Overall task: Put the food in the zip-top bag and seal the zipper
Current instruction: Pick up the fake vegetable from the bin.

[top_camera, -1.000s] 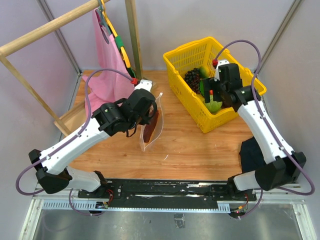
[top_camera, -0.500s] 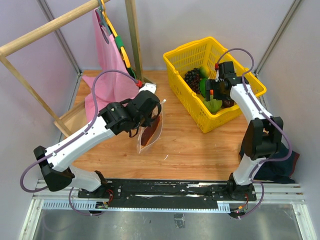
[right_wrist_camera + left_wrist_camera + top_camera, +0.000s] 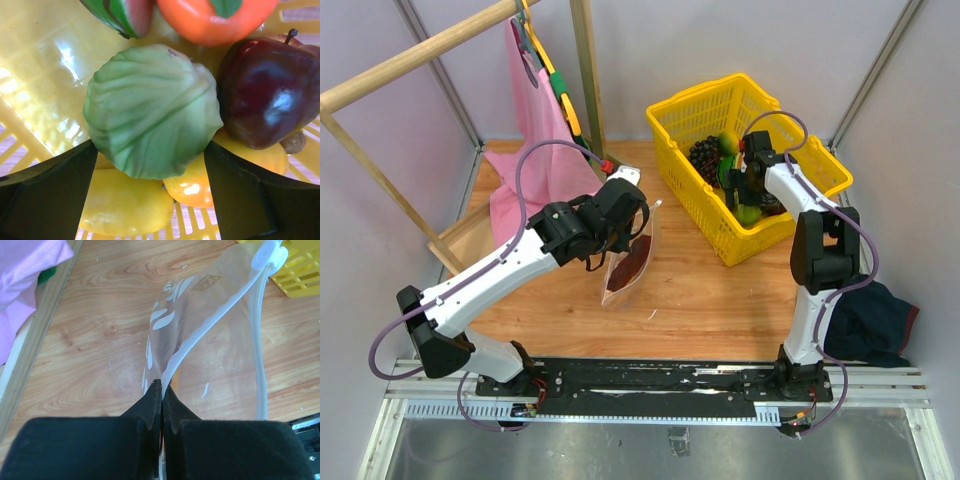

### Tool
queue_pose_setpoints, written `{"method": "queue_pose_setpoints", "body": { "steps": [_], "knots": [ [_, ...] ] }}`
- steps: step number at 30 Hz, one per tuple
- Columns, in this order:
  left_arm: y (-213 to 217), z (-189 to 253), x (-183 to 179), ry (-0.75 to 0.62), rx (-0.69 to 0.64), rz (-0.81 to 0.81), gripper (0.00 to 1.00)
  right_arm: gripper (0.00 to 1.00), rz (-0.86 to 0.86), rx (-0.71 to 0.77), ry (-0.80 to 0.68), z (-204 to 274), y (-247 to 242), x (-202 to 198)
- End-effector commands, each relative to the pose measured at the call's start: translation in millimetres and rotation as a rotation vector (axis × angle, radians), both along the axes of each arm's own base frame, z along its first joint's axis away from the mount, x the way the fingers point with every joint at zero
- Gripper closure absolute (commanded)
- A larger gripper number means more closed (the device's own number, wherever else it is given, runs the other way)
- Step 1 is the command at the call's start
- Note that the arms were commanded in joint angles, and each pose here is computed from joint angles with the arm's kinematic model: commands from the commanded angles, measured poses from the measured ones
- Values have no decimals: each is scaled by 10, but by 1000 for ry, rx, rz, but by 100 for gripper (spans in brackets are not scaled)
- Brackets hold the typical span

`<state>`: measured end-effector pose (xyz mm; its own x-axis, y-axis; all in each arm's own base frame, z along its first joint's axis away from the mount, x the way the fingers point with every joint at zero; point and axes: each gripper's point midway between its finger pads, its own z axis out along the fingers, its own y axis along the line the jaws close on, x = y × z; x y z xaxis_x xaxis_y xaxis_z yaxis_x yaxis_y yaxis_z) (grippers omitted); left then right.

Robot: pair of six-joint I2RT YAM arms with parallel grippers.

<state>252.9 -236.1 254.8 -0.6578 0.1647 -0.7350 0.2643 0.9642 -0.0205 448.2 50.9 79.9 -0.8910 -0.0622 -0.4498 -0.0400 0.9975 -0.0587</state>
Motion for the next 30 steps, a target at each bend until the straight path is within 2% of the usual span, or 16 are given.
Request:
{"method": "queue_pose_setpoints", "body": {
  "steps": [1, 7, 13, 19, 30],
  "knots": [
    [-33, 18, 57, -15, -26, 3, 100, 20, -21, -24, 3, -72, -144, 79],
    [-19, -2, 56, -12, -32, 4, 100, 51, -4, -15, -15, 33, -127, 46],
    [18, 36, 63, -24, -61, 12, 100, 76, 2, -2, -121, 483, -130, 10],
    [38, 40, 60, -25, -78, 18, 100, 88, 4, 21, -181, 759, -108, -59],
    [43, 45, 105, -19, -128, 17, 100, 90, 25, 140, -444, 1832, 20, -332]
  ]
}}
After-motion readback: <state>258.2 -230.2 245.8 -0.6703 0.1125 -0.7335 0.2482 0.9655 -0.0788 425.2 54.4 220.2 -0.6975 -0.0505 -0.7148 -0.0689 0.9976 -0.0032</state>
